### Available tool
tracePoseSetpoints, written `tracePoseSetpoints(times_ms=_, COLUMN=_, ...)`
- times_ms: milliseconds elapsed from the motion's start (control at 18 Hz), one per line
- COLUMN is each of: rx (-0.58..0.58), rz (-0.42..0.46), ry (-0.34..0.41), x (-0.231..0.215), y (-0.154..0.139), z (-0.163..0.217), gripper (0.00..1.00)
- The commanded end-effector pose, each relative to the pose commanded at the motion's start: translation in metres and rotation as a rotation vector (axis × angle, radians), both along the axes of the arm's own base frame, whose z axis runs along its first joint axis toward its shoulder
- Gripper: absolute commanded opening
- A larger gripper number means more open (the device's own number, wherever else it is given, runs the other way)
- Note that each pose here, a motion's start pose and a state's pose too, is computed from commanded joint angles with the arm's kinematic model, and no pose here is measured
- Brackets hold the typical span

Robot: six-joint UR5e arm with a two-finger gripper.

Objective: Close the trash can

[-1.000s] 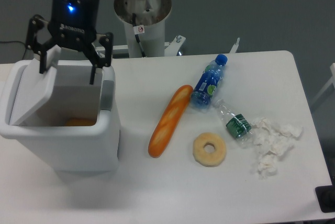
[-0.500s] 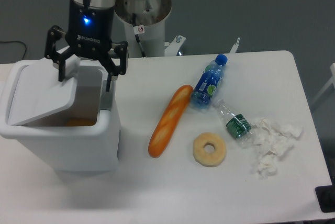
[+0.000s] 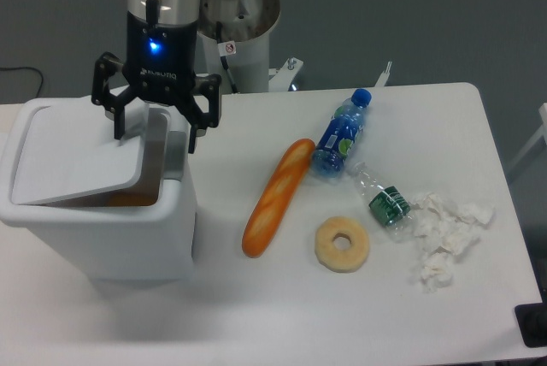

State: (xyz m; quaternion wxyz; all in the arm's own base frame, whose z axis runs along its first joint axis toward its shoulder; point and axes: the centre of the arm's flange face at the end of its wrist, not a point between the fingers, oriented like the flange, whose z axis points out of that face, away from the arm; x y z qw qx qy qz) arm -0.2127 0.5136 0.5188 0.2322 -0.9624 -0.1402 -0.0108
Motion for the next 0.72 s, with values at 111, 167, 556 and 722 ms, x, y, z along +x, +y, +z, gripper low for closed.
tracePoseSetpoints(times_ms=111, rx=-0.005, rz=-0.003, ry=-0.002, x=0.0, y=0.0, z=-0.003, gripper=1.0)
tracePoseSetpoints(times_ms=167, rx=-0.007, rz=-0.002, ry=-0.002, x=-0.001, y=0.001, z=-0.003, gripper=1.0)
tracePoseSetpoints(times_ms=556, rx=-0.041, rz=0.006, ry=0.001, x=-0.005, y=0.004, z=-0.017, gripper=1.0)
tracePoseSetpoints(times_ms=722, rx=-0.043, rz=0.006, ry=0.0, x=-0.006, y=0.004, z=-0.018, gripper=1.0)
